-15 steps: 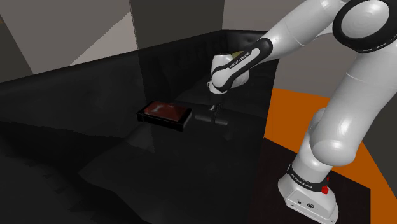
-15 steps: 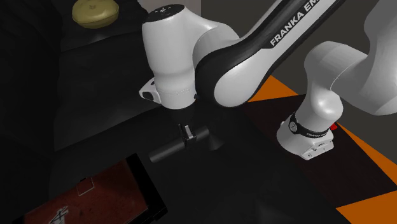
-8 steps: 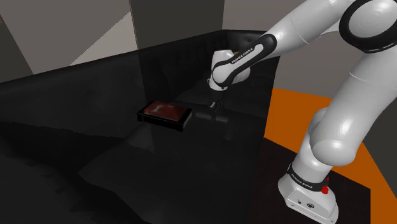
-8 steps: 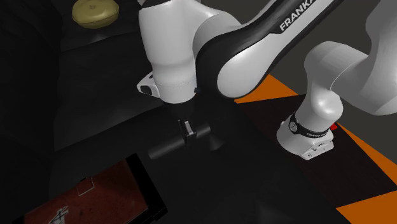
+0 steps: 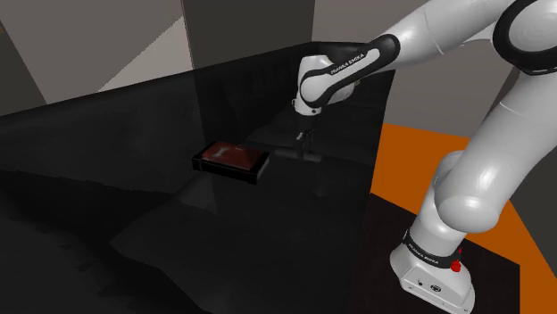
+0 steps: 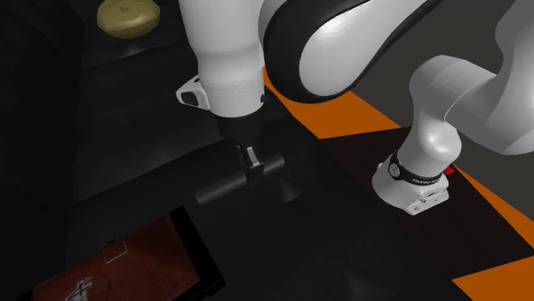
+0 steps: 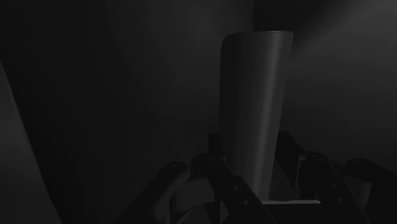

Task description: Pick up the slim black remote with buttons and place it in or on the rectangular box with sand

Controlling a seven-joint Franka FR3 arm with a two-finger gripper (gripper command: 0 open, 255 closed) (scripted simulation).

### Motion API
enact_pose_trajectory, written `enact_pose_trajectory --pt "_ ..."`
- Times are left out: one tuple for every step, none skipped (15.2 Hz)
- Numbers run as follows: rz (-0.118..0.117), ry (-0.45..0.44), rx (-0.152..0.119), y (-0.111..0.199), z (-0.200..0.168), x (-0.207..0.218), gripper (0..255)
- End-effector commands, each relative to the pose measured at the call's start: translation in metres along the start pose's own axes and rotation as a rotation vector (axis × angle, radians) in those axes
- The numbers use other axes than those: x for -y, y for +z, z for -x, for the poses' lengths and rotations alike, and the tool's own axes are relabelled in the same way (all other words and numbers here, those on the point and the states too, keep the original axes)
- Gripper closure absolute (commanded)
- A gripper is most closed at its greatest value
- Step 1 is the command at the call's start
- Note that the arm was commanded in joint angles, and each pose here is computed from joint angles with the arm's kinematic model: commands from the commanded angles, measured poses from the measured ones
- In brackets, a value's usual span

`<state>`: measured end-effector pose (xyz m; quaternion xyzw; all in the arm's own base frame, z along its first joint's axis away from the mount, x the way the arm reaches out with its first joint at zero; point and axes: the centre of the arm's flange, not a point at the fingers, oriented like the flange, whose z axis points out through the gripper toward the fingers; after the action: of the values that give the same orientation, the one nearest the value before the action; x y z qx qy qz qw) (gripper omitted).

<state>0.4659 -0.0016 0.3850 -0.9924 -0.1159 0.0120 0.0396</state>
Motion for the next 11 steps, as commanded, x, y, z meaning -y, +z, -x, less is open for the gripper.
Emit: enact_pose_trajectory --pt "0.0 0.0 0.0 -0.011 0.0 0.002 255" --pt "0.0 0.0 0.0 -0.016 0.0 0.002 255" --pt "0.0 0.0 0.0 -0.022 0.0 0.002 255" --pt "0.0 0.0 0.0 -0.027 0.0 0.003 255" --pt "0.0 0.0 0.0 -0.032 0.0 0.003 255" --pt "0.0 0.0 0.0 -0.037 0.0 0.004 255" --pt "0.0 0.0 0.0 -0.043 0.0 0.004 255" --pt "0.0 0.0 0.0 -0.048 0.0 0.005 255" --pt "0.0 0.0 0.0 -0.053 0.0 0.005 255" --pt "0.0 0.0 0.0 -0.058 0.0 0.005 255" --pt "0.0 0.0 0.0 -0.06 0.0 0.005 255"
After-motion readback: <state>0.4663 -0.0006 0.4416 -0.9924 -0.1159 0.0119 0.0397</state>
